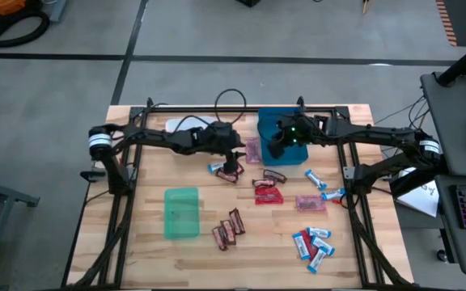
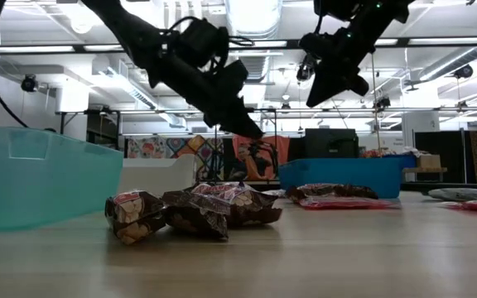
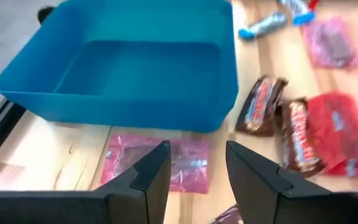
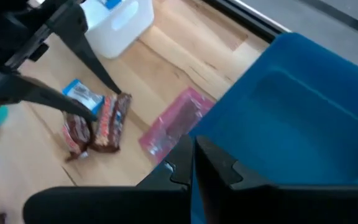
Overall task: Sort candy
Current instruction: Put the red candy into the blue bin
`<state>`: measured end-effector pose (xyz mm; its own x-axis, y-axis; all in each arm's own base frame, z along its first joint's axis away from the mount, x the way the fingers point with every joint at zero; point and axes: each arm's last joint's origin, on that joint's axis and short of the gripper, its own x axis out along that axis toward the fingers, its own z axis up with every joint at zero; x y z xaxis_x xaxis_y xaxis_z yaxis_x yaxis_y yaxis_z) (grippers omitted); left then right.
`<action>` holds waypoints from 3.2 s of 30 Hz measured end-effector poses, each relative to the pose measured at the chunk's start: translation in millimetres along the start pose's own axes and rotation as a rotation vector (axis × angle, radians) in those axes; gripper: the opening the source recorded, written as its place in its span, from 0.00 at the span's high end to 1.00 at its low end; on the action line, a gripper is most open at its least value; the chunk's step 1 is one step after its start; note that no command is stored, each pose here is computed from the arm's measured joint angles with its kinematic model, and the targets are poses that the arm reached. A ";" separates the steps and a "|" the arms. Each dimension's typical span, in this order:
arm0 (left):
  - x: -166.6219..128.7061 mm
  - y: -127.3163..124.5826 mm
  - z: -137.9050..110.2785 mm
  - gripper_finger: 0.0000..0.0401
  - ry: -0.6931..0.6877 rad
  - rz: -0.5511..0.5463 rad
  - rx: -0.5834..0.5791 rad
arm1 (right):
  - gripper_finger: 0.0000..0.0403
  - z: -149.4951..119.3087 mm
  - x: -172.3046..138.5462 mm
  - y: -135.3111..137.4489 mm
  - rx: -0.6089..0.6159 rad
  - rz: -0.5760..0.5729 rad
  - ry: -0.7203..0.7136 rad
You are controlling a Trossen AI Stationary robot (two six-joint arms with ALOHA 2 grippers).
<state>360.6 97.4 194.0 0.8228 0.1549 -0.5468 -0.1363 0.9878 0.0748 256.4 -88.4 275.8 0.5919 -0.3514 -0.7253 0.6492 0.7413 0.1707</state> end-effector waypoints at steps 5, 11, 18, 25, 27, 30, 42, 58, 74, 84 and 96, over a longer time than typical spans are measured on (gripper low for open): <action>12.0 -2.5 -8.2 0.63 0.031 -0.036 0.071 | 0.98 -2.3 -0.1 0.2 -0.021 -0.005 0.019; 28.5 -3.0 -11.0 0.47 0.048 -0.041 0.021 | 0.98 -1.9 -0.1 0.4 -0.036 -0.003 0.015; 53.5 -2.5 -15.0 0.33 0.074 -0.039 -0.013 | 0.98 -2.3 -0.1 0.2 -0.037 -0.005 0.020; 68.7 1.7 -26.0 0.33 0.096 -0.028 0.001 | 0.98 -2.6 -0.1 0.1 -0.037 -0.006 0.022; 72.4 3.5 -30.4 0.33 0.110 -0.011 -0.001 | 0.98 -2.7 0.0 0.0 -0.037 -0.007 0.022; 77.9 6.5 -34.2 0.33 0.122 0.024 -0.001 | 0.98 -3.4 0.4 -0.2 -0.037 -0.008 0.026; 93.6 7.6 -41.6 0.36 0.149 0.074 0.047 | 0.98 -7.0 2.7 -1.4 -0.039 -0.013 0.037; 90.5 7.5 -41.0 0.95 0.169 0.078 0.007 | 0.98 -6.6 2.8 -0.7 -0.051 -0.008 0.029; -9.3 11.1 35.1 1.00 0.042 -0.195 -0.025 | 0.98 -10.9 -8.1 48.9 -0.543 0.156 -0.154; -67.5 -1.1 51.1 1.00 -0.105 -0.491 -0.014 | 0.96 -24.7 -25.6 87.9 -0.739 0.290 -0.277; -71.0 -5.1 49.1 1.00 -0.149 -0.494 -0.054 | 0.56 -25.6 -7.0 95.3 -0.723 0.159 -0.304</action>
<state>330.0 82.0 273.4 0.8655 -0.3253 -0.3809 0.2628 0.9423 -0.2076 301.9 -0.7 280.1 0.8234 -0.2738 -0.4971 0.1373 0.9460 -0.2937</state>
